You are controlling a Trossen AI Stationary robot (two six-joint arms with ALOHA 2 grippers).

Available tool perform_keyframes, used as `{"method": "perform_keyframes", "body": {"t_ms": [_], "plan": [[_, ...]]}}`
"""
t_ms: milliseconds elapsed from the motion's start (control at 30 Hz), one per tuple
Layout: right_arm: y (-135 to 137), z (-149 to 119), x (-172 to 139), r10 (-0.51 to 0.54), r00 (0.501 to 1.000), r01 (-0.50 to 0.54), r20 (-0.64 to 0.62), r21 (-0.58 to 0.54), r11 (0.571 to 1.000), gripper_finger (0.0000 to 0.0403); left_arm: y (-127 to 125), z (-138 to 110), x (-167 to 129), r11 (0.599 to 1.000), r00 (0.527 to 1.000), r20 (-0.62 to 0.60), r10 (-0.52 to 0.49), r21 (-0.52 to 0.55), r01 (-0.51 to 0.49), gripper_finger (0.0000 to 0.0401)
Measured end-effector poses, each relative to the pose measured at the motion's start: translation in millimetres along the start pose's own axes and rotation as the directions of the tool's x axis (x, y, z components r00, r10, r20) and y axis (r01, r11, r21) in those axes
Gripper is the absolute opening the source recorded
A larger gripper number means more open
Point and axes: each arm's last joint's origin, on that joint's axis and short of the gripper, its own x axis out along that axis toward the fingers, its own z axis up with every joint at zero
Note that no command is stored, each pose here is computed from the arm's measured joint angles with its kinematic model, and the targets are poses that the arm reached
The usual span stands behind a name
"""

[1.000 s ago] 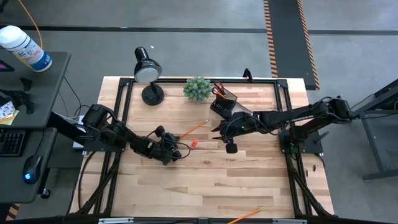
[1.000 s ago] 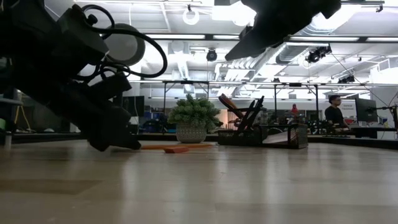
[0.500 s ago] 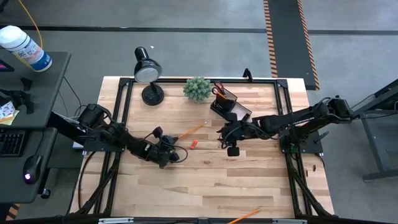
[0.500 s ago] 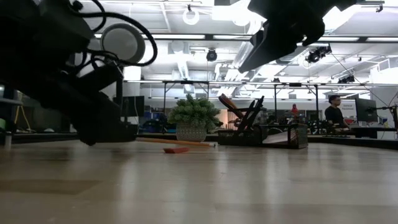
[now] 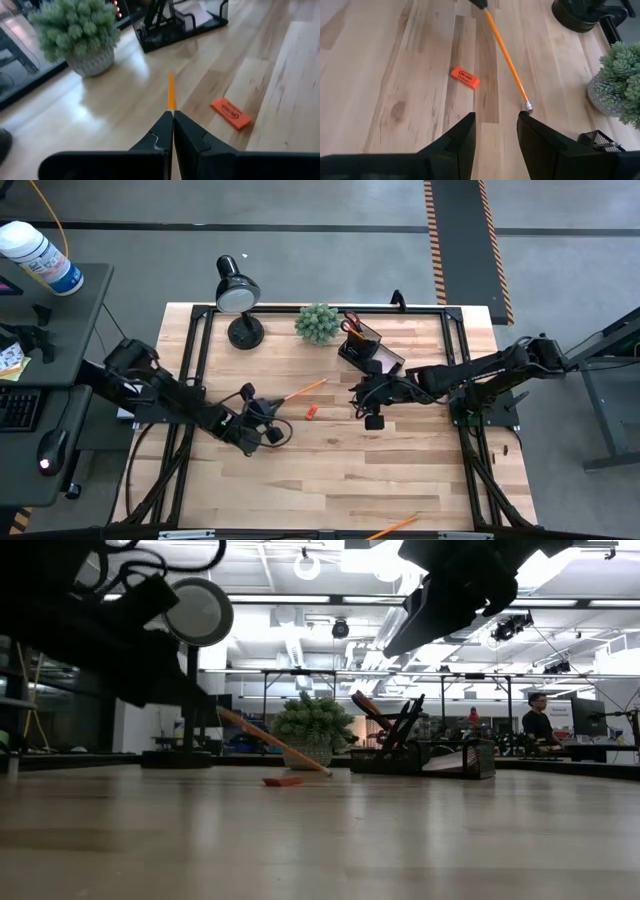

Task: Pick and place office supplies into organizer
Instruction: Put the top yellow pencil into the black desk organizer

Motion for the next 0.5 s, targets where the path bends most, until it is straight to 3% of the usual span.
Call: {"method": "perform_keyframes", "body": {"t_ms": [300, 500], "plan": [[8.0, -0.4, 33.1, 0.122, 0.992, -0.120, 0.041, -0.036, 0.992, 0.0134, 6.5, 17.2, -6.9, 0.999, 0.999, 0.048, 0.002, 0.038, -0.004, 0.0000], [7.0, -15.5, 73.8, 0.062, 0.998, -0.062, -0.008, -0.029, 0.998, 0.0134, 5.7, 19.5, -9.6, 0.999, 0.998, 0.059, -0.011, 0.041, 0.009, 0.0000]]}}
